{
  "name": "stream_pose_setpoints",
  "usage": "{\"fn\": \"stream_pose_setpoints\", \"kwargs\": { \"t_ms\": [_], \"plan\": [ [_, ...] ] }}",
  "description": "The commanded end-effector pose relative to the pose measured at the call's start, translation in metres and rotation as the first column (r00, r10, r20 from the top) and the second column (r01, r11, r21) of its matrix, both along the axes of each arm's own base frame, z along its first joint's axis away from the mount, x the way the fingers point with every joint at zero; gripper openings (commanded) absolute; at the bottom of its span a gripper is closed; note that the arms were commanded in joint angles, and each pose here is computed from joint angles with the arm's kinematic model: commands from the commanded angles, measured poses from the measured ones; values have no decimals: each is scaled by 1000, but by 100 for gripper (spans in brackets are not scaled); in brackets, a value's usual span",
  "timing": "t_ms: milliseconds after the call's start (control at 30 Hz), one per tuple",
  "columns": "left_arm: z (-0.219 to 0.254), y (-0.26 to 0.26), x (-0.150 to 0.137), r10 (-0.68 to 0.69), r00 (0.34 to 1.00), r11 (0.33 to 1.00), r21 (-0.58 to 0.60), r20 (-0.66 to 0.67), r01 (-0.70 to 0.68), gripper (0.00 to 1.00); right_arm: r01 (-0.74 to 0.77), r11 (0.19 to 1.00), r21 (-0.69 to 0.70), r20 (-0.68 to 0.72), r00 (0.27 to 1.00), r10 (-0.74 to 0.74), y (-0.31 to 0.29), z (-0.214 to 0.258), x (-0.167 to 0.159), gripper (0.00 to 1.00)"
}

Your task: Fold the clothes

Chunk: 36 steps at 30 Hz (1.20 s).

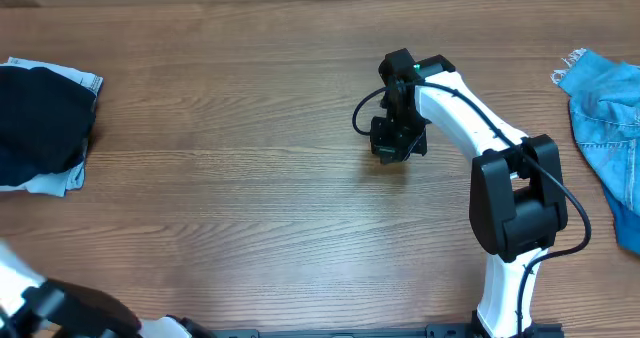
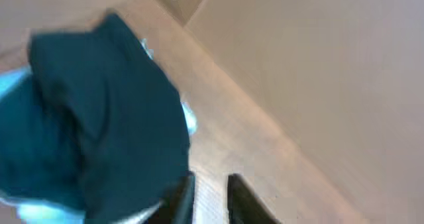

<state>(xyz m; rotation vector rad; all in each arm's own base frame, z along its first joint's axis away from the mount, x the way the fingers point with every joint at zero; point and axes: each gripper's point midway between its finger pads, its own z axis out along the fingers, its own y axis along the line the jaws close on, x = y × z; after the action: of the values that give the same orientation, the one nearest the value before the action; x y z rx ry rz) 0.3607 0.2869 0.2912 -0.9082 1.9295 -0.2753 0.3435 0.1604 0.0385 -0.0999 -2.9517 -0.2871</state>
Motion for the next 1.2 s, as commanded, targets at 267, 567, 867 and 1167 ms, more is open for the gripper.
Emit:
{"fn": "stream_pose_setpoints", "kwargs": {
  "t_ms": [267, 567, 867, 1167],
  "plan": [
    [-50, -4, 90, 246, 926, 808, 588, -287, -32, 8, -4, 999, 54, -6, 1000, 4, 8, 15, -7, 4],
    [-165, 66, 78, 374, 832, 847, 517, -409, -126, 14, -1, 999, 40, -45, 999, 3, 5, 16, -16, 4],
    [-286, 79, 18, 309, 743, 950, 167, -594, -262, 5, -1, 1000, 31, -72, 997, 3, 2, 17, -22, 4],
    [-109, 77, 38, 378, 882, 906, 308, -282, -290, 20, -1, 999, 33, -66, 998, 4, 3, 17, -21, 4]
  ]
}}
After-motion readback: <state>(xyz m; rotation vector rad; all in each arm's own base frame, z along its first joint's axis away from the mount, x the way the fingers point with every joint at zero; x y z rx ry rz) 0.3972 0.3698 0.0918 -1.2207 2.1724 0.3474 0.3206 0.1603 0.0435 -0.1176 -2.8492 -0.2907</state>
